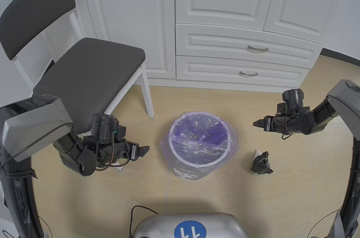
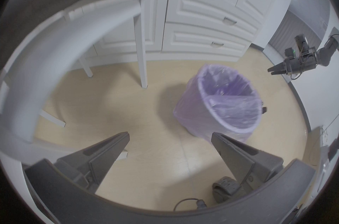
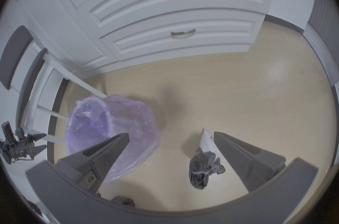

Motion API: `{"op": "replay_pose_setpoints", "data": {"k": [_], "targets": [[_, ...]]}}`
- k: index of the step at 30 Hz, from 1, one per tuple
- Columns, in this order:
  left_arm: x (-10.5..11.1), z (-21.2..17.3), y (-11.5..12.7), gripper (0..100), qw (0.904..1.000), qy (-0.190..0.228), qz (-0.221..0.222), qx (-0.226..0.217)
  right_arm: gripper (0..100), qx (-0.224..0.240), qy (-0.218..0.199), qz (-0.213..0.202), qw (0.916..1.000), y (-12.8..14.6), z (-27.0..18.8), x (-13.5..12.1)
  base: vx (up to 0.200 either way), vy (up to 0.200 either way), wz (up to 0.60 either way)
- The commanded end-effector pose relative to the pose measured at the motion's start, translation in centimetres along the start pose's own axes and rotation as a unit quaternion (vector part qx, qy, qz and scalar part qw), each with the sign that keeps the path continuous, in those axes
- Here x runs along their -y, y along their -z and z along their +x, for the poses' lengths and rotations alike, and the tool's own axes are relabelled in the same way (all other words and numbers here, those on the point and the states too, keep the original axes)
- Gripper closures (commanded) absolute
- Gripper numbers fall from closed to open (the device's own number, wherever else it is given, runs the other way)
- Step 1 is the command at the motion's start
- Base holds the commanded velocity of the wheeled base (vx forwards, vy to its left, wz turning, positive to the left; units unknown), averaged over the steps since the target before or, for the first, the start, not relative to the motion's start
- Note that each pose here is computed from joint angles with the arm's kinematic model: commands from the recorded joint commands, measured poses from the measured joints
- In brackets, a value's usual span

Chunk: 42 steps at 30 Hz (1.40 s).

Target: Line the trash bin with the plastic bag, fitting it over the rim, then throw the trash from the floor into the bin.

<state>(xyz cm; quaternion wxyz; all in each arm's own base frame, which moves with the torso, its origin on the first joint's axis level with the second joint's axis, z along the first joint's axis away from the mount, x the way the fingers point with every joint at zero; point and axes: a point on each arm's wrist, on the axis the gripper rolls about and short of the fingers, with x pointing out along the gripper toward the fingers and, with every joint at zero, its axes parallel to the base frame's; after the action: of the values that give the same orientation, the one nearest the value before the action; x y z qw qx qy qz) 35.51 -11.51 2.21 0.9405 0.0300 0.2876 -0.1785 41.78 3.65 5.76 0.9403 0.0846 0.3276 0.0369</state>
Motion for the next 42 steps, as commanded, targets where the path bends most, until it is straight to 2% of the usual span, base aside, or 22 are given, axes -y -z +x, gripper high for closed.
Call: {"op": "replay_pose_setpoints", "data": {"k": [1,4,9,14,19,21,27,35,42], "targets": [[3.5,-13.6,-2.5,0,0.9877,0.054,-0.003,0.147,0,0.115,-0.017,-0.043,0.9923,-0.7,-13.7,-1.8,0.000,0.000,0.00],[3.8,-16.2,-2.6,0,0.9834,0.064,-0.002,0.170,0,0.127,-0.017,-0.039,0.9909,-0.2,-16.1,-1.7,0.000,0.000,0.00],[3.5,-20.7,-1.7,0,0.9761,0.067,-0.009,0.207,0,0.147,-0.022,-0.027,0.9885,2.5,-21.5,-1.2,0.000,0.000,0.00],[3.0,-23.3,-1.8,0,0.9668,0.061,-0.029,0.246,0,0.141,-0.026,-0.027,0.9893,3.7,-22.0,-1.2,0.000,0.000,0.00],[2.6,-24.2,-2.2,0,0.9610,0.052,-0.034,0.269,0,0.127,-0.021,-0.029,0.9913,3.8,-21.0,-1.2,0.000,0.000,0.00],[2.4,-24.4,-2.4,0,0.9594,0.048,-0.036,0.276,0,0.134,-0.023,-0.031,0.9902,3.7,-20.9,-1.2,0.000,0.000,0.00],[2.3,-24.3,-2.5,0,0.9587,0.051,-0.047,0.276,0,0.157,-0.024,-0.031,0.9868,3.3,-21.3,-1.2,0.000,0.000,0.00],[1.8,-24.4,-2.5,0,0.9580,0.042,-0.055,0.278,0,0.162,-0.021,-0.025,0.9862,3.0,-21.3,-1.0,-0.050,0.000,0.00],[1.8,-24.7,-3.3,0,0.9533,0.044,-0.051,0.294,0,0.157,-0.019,-0.025,0.9871,3.2,-21.2,-1.0,-0.029,0.000,0.00]]}}
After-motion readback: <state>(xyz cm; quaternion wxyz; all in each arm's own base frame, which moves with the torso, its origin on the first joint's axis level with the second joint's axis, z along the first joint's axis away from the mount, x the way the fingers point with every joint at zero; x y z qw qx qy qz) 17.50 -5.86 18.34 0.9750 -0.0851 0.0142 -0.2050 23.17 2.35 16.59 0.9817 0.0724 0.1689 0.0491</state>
